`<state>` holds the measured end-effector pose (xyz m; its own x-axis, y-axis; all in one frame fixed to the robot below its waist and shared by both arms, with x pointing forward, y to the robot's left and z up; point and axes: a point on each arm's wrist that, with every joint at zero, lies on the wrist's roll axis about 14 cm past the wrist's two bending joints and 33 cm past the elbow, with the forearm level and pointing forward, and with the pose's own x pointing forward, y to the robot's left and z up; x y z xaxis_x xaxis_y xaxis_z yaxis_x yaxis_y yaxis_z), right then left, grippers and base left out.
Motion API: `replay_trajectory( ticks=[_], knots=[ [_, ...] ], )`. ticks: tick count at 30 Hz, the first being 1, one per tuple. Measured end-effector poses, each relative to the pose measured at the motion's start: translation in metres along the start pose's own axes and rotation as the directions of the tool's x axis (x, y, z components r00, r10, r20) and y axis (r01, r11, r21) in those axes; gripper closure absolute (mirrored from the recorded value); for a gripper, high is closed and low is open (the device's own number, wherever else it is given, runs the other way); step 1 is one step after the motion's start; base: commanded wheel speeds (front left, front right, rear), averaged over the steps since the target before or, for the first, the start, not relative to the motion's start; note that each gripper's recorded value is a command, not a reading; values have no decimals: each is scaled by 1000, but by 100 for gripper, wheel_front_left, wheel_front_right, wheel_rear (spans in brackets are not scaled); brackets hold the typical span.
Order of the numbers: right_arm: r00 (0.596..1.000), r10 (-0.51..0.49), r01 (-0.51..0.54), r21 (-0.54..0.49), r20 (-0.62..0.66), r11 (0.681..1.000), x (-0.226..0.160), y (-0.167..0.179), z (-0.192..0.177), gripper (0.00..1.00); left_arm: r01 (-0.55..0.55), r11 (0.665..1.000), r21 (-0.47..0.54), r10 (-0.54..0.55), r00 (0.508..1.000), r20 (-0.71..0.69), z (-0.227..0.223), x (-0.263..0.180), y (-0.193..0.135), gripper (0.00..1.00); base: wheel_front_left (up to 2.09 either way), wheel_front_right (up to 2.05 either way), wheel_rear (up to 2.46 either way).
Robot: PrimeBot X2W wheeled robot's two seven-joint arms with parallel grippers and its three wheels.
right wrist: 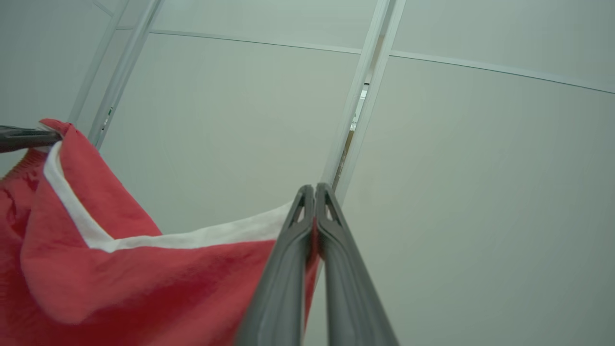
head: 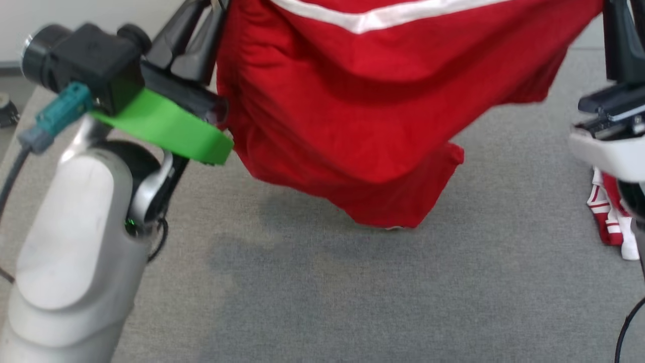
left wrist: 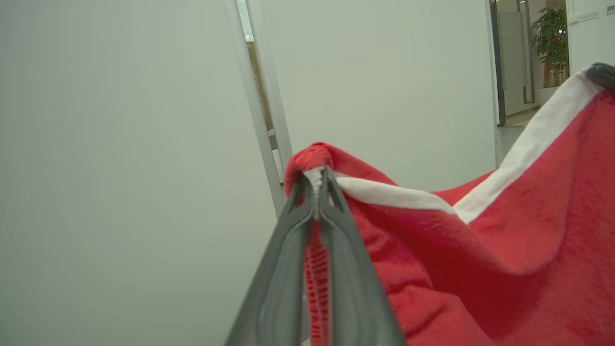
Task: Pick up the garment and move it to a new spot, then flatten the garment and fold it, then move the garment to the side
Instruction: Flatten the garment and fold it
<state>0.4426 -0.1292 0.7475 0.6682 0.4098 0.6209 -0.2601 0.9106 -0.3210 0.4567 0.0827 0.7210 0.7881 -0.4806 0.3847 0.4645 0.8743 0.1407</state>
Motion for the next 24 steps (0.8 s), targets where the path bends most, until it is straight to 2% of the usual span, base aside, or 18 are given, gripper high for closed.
replay_trajectory(
  ticks=[7, 10, 14, 19, 24],
  knots=[
    [994, 85, -87, -31, -75, 996, 45, 3, -54, 100, -3, 998, 70, 7, 998, -67, -45, 44, 37, 100, 0, 0, 0],
    [992, 90, -94, -49, -84, 994, 71, -6, -75, 100, -12, 995, 96, 21, 996, -89, -66, 64, 58, 100, 0, 0, 0],
    [982, 136, -150, -104, -134, 983, 102, -9, -118, 100, -42, 992, 116, 53, 994, -98, -94, 100, 87, 100, 0, 0, 0],
    [990, 76, -91, -119, -121, 989, 141, -37, -146, 100, -97, 988, 122, 102, 994, -32, -111, 142, 115, 100, 0, 0, 0],
    [990, 30, -47, -119, -139, 992, 154, -48, -177, 100, -148, 982, 116, 147, 989, 19, -132, 168, 129, 100, 0, 0, 0]
  ],
)
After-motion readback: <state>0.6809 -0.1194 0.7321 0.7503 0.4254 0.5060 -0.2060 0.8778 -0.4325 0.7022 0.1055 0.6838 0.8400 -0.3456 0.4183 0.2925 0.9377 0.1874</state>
